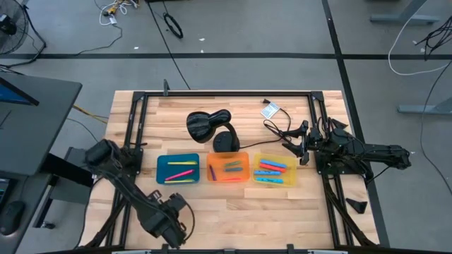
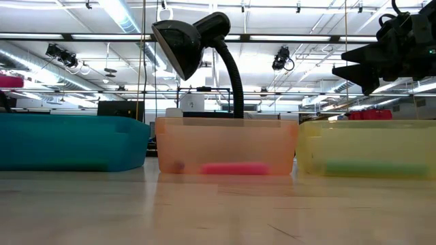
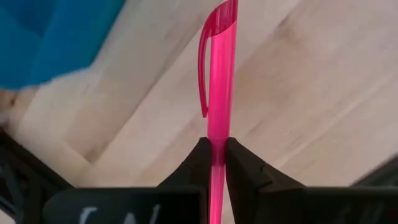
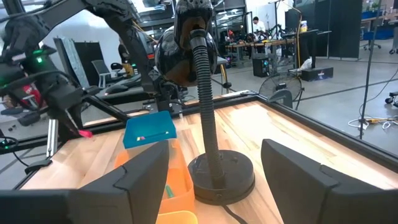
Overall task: Pick & Place Markers
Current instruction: Put the pink pen into the blue bin
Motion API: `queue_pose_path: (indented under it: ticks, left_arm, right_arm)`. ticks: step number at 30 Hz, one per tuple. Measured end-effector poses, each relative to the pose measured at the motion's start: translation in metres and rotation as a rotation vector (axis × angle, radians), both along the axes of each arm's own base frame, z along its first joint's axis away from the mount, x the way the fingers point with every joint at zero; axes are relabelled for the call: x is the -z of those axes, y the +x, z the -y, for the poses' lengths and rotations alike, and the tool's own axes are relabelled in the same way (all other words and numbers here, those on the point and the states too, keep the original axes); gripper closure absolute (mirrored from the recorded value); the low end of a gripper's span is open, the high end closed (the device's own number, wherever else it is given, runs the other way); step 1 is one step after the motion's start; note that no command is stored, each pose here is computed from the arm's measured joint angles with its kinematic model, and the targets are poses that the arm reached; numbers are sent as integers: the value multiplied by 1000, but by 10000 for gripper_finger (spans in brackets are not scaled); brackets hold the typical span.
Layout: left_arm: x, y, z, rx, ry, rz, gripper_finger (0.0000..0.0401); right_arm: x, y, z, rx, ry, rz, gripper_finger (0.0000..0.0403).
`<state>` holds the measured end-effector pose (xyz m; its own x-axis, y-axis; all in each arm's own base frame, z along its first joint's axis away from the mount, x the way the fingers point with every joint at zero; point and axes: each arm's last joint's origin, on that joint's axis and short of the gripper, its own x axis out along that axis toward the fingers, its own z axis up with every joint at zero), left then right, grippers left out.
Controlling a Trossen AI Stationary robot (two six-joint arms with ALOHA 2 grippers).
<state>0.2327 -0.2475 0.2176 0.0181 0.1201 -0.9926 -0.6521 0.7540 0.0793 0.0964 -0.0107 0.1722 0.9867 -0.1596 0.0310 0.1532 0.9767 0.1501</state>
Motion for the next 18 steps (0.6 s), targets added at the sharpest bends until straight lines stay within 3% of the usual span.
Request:
queue_pose_path:
  ticks: [10,18]
  left_arm:
    - [-25,7,-25,203,-29,13,373]
    - [-28,11,-31,410,-16,-3,374]
  right_arm:
    - [0,0,0,1,0,0,144]
    - [0,0,0,0,0,0,144]
